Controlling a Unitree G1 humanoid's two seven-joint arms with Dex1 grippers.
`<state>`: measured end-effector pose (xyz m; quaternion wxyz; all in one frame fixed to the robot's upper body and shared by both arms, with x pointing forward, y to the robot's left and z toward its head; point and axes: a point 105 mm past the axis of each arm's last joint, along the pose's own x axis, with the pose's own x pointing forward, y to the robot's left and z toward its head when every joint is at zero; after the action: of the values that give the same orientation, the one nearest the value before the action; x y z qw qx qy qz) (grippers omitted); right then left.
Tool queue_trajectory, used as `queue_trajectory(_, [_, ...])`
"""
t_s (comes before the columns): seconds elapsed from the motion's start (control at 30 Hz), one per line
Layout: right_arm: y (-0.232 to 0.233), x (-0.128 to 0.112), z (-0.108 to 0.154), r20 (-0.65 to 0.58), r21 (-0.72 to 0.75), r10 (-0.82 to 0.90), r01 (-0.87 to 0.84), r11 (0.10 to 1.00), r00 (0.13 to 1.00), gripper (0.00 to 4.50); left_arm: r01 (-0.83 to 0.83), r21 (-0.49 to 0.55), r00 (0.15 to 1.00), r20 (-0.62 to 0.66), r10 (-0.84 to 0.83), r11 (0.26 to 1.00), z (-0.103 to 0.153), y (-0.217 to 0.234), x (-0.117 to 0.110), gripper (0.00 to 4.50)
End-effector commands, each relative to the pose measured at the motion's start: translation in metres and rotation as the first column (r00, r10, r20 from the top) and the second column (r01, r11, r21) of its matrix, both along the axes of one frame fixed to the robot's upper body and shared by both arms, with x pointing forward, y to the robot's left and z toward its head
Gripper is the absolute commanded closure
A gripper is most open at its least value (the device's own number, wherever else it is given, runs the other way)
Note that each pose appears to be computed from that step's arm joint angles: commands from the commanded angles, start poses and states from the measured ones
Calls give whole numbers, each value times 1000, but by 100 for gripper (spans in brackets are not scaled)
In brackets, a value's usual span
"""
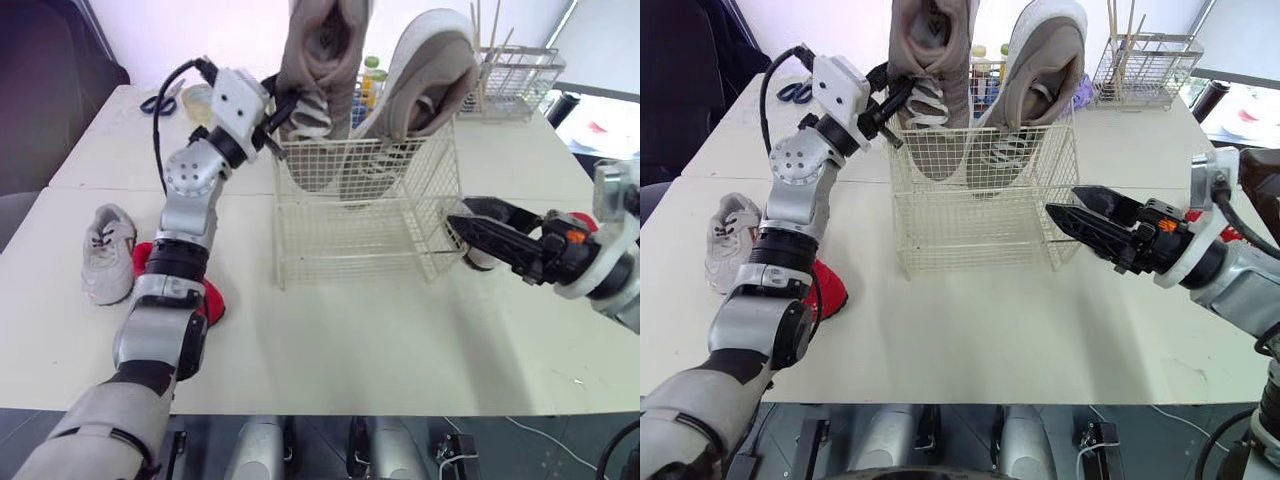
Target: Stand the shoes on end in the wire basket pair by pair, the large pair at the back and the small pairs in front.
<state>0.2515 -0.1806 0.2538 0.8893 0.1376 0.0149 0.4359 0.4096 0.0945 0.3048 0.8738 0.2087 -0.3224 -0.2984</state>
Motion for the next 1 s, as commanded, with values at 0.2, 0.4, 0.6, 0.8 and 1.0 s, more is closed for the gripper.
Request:
queue_trajectory(0.2, [1, 6, 8, 49, -12, -11, 11, 1000, 999, 0, -18, -56, 999, -43, 15, 998, -2, 11, -7, 267])
queue_trajectory(0.4, [-1, 12, 7, 50, -18, -14, 15, 1000, 999, 0, -17, -129, 999, -50, 11, 991, 8, 22, -18, 73])
queue_trajectory(0.6, [-2, 17, 5, 45, -28, -6, 8, 1000, 999, 0, 15, -119, 997, -76, -24, 993, 8, 25, -43, 73])
queue_trajectory(0.8, [0, 22, 3, 39, -32, 10, -9, 999, 999, 0, 13, -95, 993, -116, -24, 995, 8, 31, -65, 73])
queue_trajectory(1.0, [-4, 26, 5, 43, -26, 11, -10, 1000, 999, 0, -32, -155, 987, -159, 7, 987, 17, 44, -79, 73])
